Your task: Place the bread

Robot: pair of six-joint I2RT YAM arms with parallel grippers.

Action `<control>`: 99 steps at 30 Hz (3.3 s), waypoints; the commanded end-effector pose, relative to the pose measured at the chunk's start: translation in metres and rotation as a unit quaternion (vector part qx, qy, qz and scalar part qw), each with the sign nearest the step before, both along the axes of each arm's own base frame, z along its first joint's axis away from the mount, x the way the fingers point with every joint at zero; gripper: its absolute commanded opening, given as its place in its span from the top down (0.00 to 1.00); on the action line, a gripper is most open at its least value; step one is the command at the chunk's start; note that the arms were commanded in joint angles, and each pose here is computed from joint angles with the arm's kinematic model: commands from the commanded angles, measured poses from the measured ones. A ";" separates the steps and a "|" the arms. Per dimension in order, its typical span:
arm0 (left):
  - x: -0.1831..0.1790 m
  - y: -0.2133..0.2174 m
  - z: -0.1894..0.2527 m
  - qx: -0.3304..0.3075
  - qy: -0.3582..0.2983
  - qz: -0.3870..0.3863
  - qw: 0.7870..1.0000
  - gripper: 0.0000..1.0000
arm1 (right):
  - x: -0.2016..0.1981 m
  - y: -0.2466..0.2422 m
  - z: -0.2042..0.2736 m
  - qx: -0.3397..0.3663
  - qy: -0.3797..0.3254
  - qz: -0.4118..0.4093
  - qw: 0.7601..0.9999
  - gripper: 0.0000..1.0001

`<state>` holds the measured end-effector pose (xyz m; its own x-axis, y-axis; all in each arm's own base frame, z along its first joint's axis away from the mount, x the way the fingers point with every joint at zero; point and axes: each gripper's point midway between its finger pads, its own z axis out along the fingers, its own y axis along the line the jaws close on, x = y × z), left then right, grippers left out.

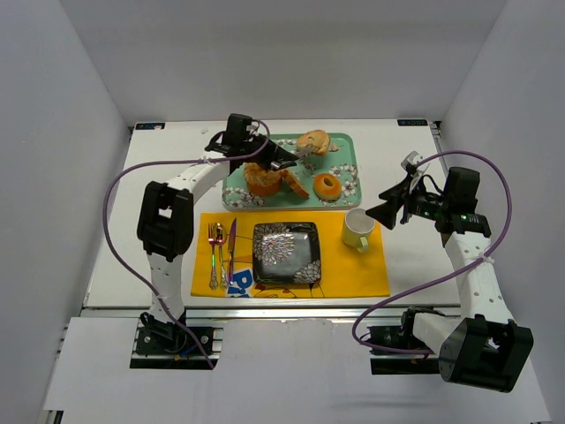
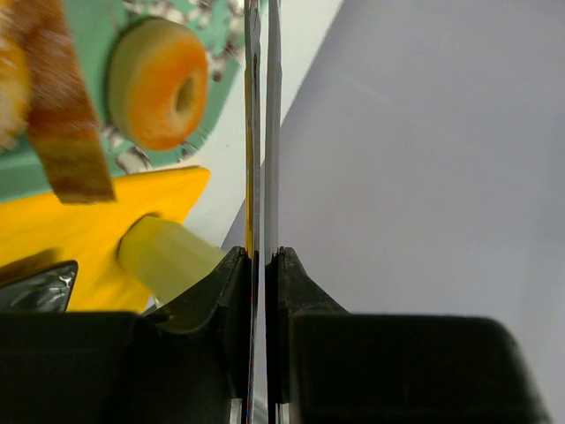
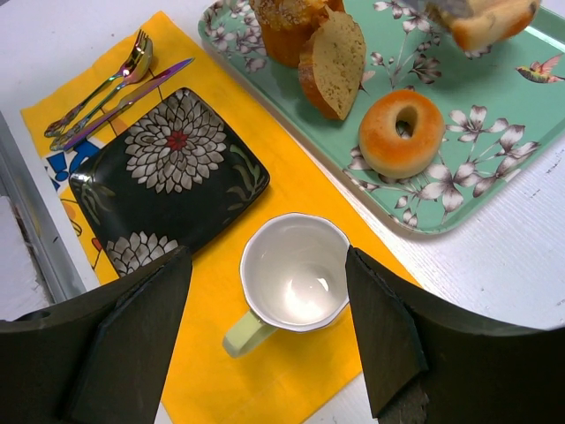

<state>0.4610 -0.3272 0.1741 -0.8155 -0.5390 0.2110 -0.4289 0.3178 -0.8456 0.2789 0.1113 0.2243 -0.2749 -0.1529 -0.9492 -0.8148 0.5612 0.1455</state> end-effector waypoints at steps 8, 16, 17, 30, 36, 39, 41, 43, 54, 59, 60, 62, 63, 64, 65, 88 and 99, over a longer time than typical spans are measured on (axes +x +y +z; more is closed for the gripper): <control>-0.125 0.046 0.120 0.061 -0.255 -0.153 0.953 1.00 | -0.005 0.002 0.016 0.002 -0.023 0.015 1.000 0.24; -0.279 0.111 0.056 0.110 -0.184 -0.204 0.955 1.00 | -0.007 0.006 0.026 0.001 -0.030 0.035 0.999 0.24; -0.301 0.119 0.048 0.108 -0.176 -0.206 0.957 1.00 | -0.007 0.006 0.026 0.000 -0.029 0.035 0.999 0.24; -0.351 0.138 -0.044 0.127 -0.083 -0.250 0.956 0.90 | -0.014 0.014 0.034 0.002 -0.026 0.057 0.998 0.24; -0.340 0.143 -0.040 0.162 -0.094 -0.254 0.949 0.37 | -0.018 0.013 0.032 0.001 -0.020 0.054 0.998 0.24; -0.336 0.143 -0.028 0.166 -0.104 -0.245 0.949 0.33 | -0.020 0.014 0.031 0.002 -0.019 0.055 0.998 0.24; -0.333 0.145 -0.021 0.174 -0.106 -0.233 0.951 0.33 | -0.021 0.014 0.030 0.002 -0.018 0.055 0.998 0.24; -0.333 0.148 -0.017 0.185 -0.105 -0.222 0.952 0.33 | -0.021 0.014 0.030 0.002 -0.018 0.054 0.998 0.24; -0.320 0.171 0.028 0.251 -0.132 -0.145 0.948 0.50 | -0.021 0.015 0.028 0.006 -0.016 0.058 0.998 0.24; -0.300 0.188 0.049 0.302 -0.151 -0.091 0.937 0.64 | -0.021 0.015 0.029 0.006 -0.019 0.059 0.998 0.24; -0.291 0.198 0.049 0.332 -0.154 -0.068 0.928 0.66 | -0.021 0.015 0.028 0.006 -0.018 0.059 0.998 0.24; -0.279 0.212 0.051 0.371 -0.151 -0.041 0.916 0.71 | -0.022 0.015 0.027 0.006 -0.018 0.059 0.998 0.24; -0.267 0.228 0.049 0.414 -0.149 -0.011 0.898 0.72 | -0.023 0.016 0.026 0.008 -0.016 0.060 0.998 0.24; -0.258 0.237 0.047 0.441 -0.145 -0.001 0.886 0.75 | -0.024 0.016 0.026 0.009 -0.015 0.061 0.998 0.24; -0.250 0.246 0.044 0.466 -0.144 0.007 0.873 0.76 | -0.024 0.016 0.026 0.010 -0.014 0.062 0.998 0.24; -0.137 0.370 -0.114 0.667 -0.288 -0.203 0.657 0.95 | -0.029 0.018 0.030 0.011 -0.020 0.072 0.997 0.24; -0.143 0.377 -0.129 0.668 -0.281 -0.234 0.648 0.58 | -0.030 0.017 0.028 0.007 -0.019 0.074 0.997 0.24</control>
<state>0.3135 0.0500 0.0410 -0.7272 0.3825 -0.5700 0.2229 0.9170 0.3309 0.2547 0.1255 0.2442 -0.2443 -0.1745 -0.9539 -0.8775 0.4585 0.1408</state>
